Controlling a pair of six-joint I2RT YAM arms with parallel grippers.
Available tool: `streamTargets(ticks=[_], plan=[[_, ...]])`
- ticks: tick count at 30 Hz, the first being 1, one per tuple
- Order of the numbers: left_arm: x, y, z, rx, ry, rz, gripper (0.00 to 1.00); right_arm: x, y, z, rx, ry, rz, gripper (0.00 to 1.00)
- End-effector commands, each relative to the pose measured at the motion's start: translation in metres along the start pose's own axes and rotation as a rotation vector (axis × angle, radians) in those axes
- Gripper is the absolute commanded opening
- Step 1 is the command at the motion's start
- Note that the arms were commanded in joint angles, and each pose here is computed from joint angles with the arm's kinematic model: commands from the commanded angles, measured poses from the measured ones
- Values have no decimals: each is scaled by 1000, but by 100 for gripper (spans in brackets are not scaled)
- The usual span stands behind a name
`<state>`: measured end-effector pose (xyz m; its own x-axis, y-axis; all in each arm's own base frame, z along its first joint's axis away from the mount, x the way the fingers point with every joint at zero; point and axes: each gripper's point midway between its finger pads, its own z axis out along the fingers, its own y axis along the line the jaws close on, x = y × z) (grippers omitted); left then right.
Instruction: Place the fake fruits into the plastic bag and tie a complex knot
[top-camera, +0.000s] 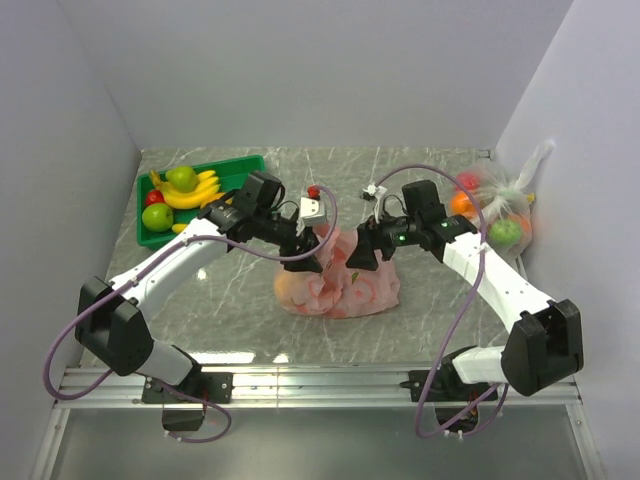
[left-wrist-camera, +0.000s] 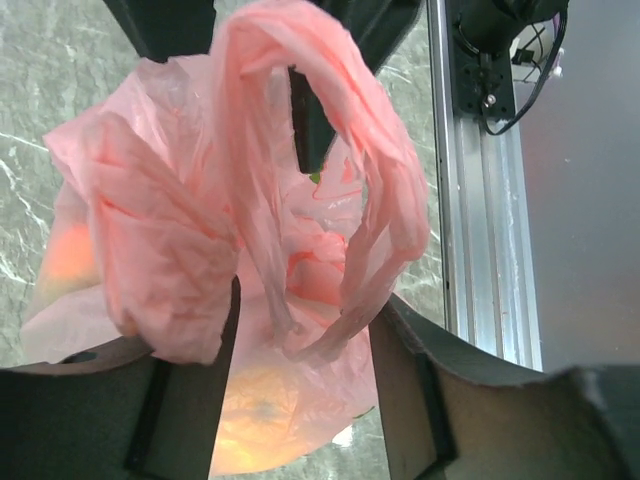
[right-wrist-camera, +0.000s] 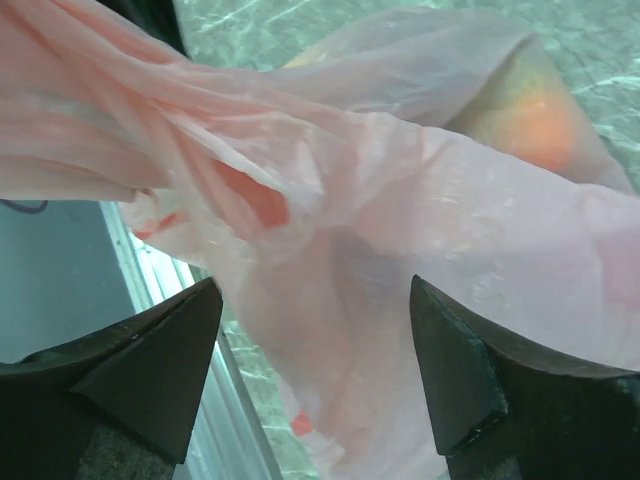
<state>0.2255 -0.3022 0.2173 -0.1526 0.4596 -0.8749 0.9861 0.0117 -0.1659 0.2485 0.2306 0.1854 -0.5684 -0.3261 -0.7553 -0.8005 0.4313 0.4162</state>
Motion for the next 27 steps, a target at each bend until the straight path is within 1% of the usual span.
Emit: streamTargets(ticks=[1,3,4,6,7,8,9,10,11,14,15,19,21,27], plan=[[-13,-1,-4,-6,-41,26,58,2,-1,-6,-3,-17,-17,79],[-13,0,-4,-5,-40,34,57,2,-3,-3,-9,-19,-21,74],[-13,0,-4,-9,-38,34,57,1,-2,-2,-20,-26,-21,68],[-10,-1,-5,-1,-28,35,53,-4,-2,0,-31,-45,-26,57],[-8,-1,-5,0,-21,48,45,-9,-1,0,-39,-62,-34,42],[-6,-2,-5,2,-16,50,40,-8,-1,1,-44,-59,-27,36],[-6,-2,-6,2,-14,55,34,-11,-1,2,-46,-68,-32,27],[-7,-2,-6,4,-19,62,28,-13,-2,2,-44,-74,-31,6],[-10,-4,-6,13,-33,68,19,-15,0,3,-48,-77,-19,0],[-29,-10,-6,49,-84,91,8,-20,2,3,-57,-93,-1,0],[-33,-12,-2,65,-94,92,7,-23,4,5,-62,-102,-9,0],[-43,-10,9,86,-121,114,5,-22,8,12,-75,-83,-10,0],[-44,-5,15,78,-125,83,4,-20,10,15,-79,-68,-21,0],[-40,17,29,-11,-109,91,4,-13,18,19,-116,-37,-37,0]])
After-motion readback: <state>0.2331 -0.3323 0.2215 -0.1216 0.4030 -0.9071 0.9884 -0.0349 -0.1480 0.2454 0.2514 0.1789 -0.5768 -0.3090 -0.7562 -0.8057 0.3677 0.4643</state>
